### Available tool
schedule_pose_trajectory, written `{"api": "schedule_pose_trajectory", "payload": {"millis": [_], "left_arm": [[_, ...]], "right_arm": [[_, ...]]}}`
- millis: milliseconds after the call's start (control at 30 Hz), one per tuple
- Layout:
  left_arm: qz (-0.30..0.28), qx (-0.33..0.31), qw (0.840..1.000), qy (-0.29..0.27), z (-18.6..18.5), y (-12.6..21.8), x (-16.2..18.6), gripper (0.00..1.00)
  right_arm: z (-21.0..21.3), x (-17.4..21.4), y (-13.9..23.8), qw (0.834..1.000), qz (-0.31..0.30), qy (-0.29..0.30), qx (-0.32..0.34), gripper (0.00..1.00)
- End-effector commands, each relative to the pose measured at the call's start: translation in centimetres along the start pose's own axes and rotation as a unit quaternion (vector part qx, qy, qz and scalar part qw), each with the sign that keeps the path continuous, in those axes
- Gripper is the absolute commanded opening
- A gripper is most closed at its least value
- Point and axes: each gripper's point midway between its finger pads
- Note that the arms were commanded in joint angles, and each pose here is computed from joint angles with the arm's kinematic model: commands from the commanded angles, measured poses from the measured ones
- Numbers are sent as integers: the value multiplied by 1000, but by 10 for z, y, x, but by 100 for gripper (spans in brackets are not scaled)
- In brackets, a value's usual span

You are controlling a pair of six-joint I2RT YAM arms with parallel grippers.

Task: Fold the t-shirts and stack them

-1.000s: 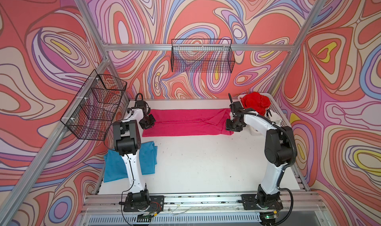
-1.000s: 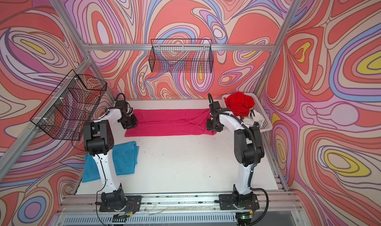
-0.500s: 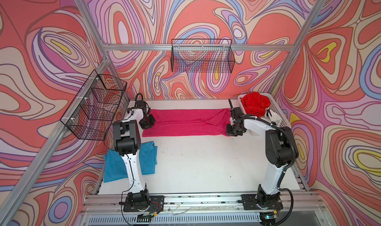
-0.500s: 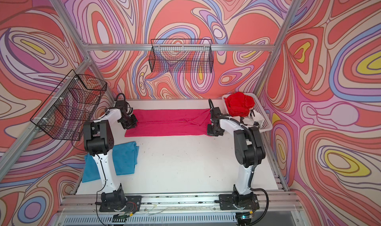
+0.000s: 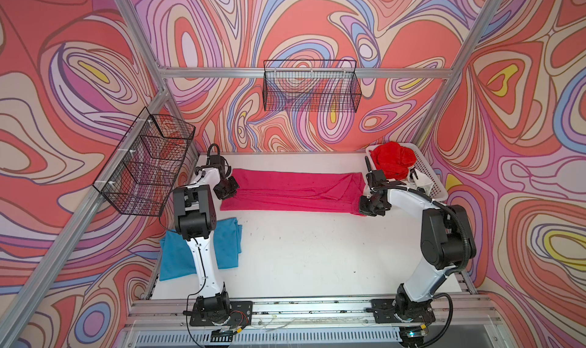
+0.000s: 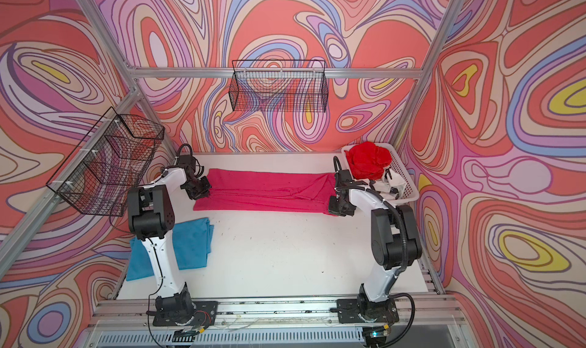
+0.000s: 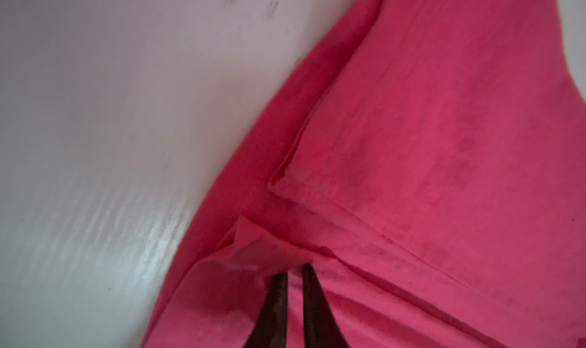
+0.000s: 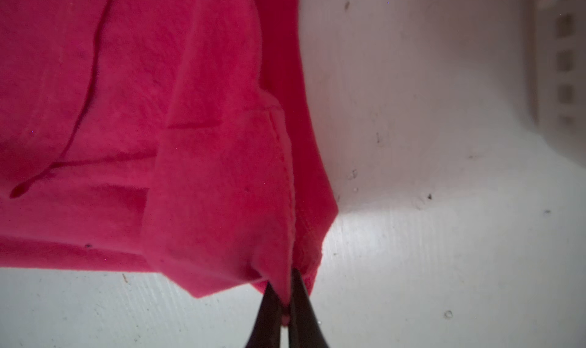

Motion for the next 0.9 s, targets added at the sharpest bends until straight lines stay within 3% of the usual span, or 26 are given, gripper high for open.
{"api": "schedule_pose_trajectory", "payload": {"millis": [0, 133, 333, 400, 600, 867], "left_arm": [[85, -63, 994, 10, 38, -23, 49, 14], [82, -52, 995, 9, 34, -19, 48, 15], [33, 4, 999, -9, -6, 20, 34, 44], [21, 12, 999, -23, -19, 31, 34, 47], [18, 22, 999, -45, -47, 44, 50, 49], [89, 21, 995, -46, -46, 13, 97, 46]], "right_arm": [[-38, -8, 9, 997, -27, -41, 56, 0], [-25, -11, 16, 999, -32, -27, 21, 15], [9, -16, 38, 996, -52, -13, -76, 41], [16, -10, 34, 995, -36, -2, -93, 44], [8, -3, 16, 998, -26, 4, -62, 45], [9, 2, -11, 998, -7, 2, -66, 37]]}}
Point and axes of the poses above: each gripper's point midway between its finger pads, its own y axis back along the fingers, its own z axis along the line the jaws close on, x = y × z, and after that the axes turned 14 degrees about -y, right-handed
